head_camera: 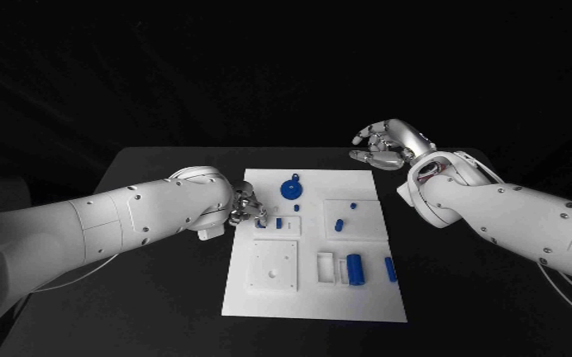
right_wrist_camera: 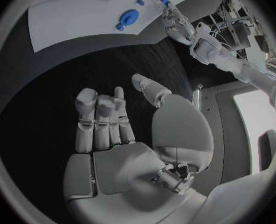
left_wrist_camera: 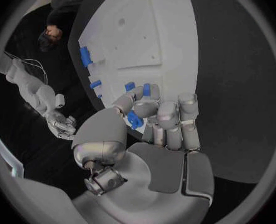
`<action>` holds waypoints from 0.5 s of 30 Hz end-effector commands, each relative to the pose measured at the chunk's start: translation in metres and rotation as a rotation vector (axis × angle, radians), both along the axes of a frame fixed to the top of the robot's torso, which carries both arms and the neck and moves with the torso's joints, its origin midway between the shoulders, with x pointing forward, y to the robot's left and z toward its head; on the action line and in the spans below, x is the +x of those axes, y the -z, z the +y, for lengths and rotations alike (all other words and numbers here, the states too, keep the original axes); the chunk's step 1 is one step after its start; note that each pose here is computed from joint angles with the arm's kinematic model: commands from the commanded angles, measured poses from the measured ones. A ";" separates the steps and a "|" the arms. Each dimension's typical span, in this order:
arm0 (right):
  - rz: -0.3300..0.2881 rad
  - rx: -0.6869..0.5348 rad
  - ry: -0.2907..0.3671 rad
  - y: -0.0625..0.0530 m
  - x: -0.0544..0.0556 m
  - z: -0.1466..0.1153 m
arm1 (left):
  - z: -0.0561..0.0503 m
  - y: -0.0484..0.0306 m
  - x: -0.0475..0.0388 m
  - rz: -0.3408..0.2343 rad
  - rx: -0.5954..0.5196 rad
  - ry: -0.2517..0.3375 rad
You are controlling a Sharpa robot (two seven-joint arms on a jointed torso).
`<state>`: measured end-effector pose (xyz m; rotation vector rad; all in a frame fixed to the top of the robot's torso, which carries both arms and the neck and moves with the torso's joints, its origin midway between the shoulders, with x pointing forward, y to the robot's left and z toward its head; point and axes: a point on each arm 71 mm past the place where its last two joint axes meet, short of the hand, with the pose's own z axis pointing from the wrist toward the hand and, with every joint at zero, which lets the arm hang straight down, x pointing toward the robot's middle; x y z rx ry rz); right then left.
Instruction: Assemble the parts on the task board
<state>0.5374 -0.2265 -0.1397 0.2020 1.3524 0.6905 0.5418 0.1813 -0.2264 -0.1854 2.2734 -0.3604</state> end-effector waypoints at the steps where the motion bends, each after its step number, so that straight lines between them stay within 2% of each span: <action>1: 0.001 -0.004 -0.016 0.000 0.000 0.002 | -0.003 0.0027 -0.0013 0.008 0.021 0.024; 15: 0.004 -0.003 -0.027 0.000 -0.002 0.005 | -0.008 0.0037 -0.0003 0.024 0.041 0.041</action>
